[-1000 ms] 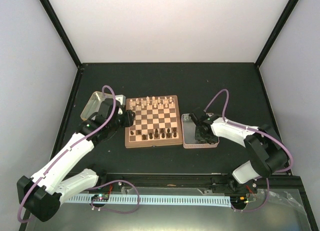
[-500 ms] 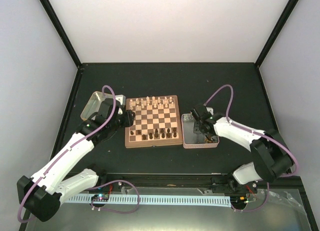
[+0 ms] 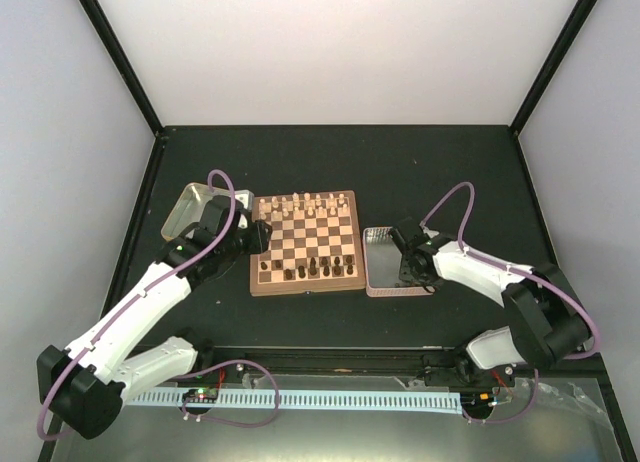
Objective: Set up the chess pieces on the board
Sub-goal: Pick up the chess piece from the storage box.
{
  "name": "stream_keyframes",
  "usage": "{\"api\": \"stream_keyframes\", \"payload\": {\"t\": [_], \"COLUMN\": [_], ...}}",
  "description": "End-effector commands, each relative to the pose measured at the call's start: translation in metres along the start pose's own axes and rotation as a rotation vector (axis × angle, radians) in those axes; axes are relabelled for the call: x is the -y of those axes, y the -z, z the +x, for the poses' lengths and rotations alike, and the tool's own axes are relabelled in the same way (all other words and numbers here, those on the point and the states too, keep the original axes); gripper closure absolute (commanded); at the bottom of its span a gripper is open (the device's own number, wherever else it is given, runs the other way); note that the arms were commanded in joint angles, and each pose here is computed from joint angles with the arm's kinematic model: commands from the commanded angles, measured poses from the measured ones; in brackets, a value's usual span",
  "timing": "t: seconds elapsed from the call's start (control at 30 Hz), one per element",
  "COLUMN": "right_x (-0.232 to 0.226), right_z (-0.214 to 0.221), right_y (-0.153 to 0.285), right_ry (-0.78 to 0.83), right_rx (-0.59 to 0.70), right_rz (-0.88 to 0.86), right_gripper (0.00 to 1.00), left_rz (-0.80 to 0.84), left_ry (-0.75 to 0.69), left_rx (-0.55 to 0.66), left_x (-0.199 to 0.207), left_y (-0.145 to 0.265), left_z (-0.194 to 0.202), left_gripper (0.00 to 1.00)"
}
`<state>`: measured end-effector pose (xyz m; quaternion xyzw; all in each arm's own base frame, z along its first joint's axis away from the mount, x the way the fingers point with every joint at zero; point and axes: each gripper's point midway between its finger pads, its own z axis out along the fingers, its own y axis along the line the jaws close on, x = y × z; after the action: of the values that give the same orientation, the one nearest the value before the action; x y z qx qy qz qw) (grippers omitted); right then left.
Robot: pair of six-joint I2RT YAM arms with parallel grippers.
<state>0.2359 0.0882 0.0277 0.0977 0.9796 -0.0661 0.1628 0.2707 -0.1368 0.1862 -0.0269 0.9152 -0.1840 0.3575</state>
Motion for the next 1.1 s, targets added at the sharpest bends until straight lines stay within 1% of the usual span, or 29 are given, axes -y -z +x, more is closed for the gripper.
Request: {"api": "stream_keyframes", "payload": {"t": [0.0,0.07,0.23,0.33,0.53,0.7,0.83,0.93,1.0,1.07], "right_x": [-0.011,-0.016,-0.023,-0.027,-0.042,-0.064,-0.084,-0.089,-0.095,-0.105], "right_z": [0.010,0.012,0.006,-0.007,-0.045,-0.074,-0.082,-0.086,-0.086,-0.084], "right_y": [-0.006,-0.007,-0.014,-0.013,0.010,0.045,0.071,0.081,0.088,0.102], "right_ry": [-0.021,-0.017,-0.029,-0.015,0.009,0.018,0.033,0.035,0.062,0.119], "right_rx": [-0.056,-0.072,-0.071,-0.024,0.137,0.271,0.318,0.339,0.353,0.383], "right_rz": [-0.068,-0.104,-0.161,-0.175,-0.253,-0.403,-0.549,-0.594,-0.638,-0.722], "right_gripper": [0.59,0.65,0.85,0.90,0.92,0.92,0.92,0.92,0.92,0.92], "left_rz": [0.032,0.034,0.038,0.039,0.076,0.197,0.310,0.363,0.396,0.437], "left_ry": [-0.012,-0.011,-0.012,-0.012,-0.018,-0.030,-0.033,-0.032,-0.034,-0.026], "left_rx": [0.027,0.029,0.022,0.024,0.033,0.039,0.031,0.020,0.015,0.005], "left_x": [0.009,0.009,0.010,0.011,0.017,0.037,0.055,0.064,0.070,0.077], "left_y": [0.004,0.004,0.003,0.005,0.008,0.011,0.012,0.012,0.013,0.015], "left_z": [-0.013,-0.014,-0.013,-0.013,-0.015,-0.015,-0.013,-0.011,-0.011,-0.010], "left_gripper": [0.51,0.51,0.51,0.51,0.51,0.50,0.48,0.47,0.46,0.45]}}
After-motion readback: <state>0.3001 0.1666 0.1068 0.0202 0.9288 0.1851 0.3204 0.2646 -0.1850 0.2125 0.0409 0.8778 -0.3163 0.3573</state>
